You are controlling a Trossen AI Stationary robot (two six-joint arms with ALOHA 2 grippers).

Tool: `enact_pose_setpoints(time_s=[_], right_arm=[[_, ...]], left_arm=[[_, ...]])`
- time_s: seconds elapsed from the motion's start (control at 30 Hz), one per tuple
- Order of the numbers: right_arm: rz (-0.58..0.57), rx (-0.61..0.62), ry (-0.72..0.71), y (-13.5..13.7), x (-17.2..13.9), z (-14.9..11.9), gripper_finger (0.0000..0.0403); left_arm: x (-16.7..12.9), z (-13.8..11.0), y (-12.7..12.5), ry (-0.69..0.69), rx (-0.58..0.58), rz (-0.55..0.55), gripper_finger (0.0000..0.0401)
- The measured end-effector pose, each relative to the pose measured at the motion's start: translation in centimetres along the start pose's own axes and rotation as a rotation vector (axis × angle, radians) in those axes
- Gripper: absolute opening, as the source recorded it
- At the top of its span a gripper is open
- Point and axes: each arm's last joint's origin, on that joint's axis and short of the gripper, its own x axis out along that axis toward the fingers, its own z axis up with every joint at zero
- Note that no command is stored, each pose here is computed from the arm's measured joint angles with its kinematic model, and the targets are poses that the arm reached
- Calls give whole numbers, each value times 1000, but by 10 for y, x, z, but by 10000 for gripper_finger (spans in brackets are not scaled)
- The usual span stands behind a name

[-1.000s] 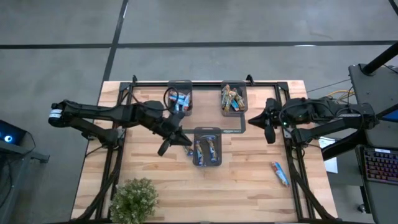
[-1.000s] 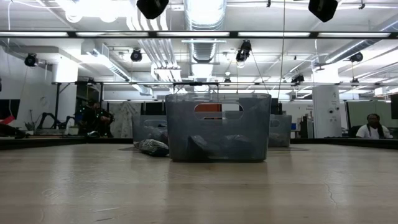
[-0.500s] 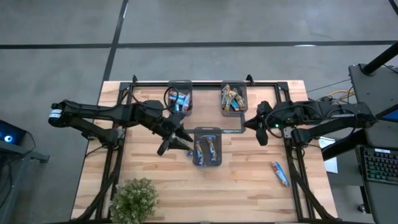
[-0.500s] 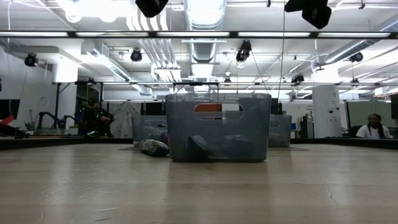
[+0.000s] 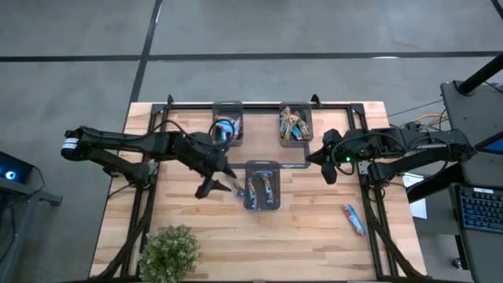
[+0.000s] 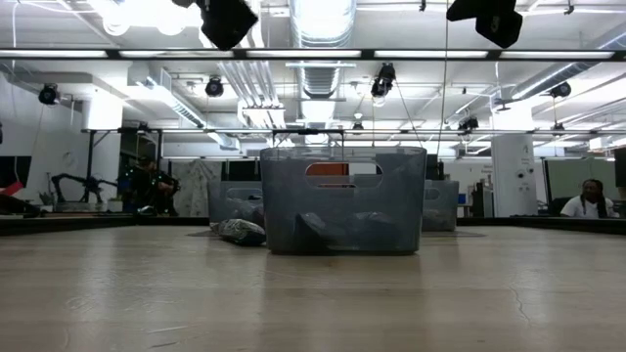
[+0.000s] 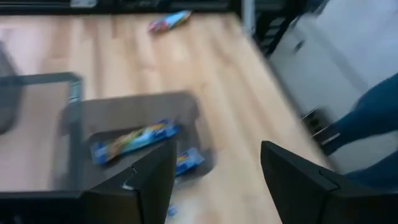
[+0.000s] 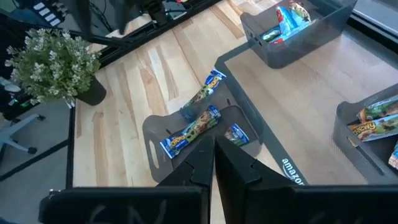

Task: Pick and place Granola Bars by type
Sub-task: Put the red granola bar into the left black bin

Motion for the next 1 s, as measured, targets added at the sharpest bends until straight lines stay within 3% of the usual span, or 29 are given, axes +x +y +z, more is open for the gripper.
enact_pose_setpoints(time_s=[0.3,0.6,1.0], right_arm=[[-3,13,5,0,2,0,8],[0,29,0,1,4,1,8],[2,54,-1,2,5,1,8]], left_arm=[[-2,-14,6,164,202,204,216],[11,-25,15,301,323,179,216],[38,-44,43,489,384,93,216]])
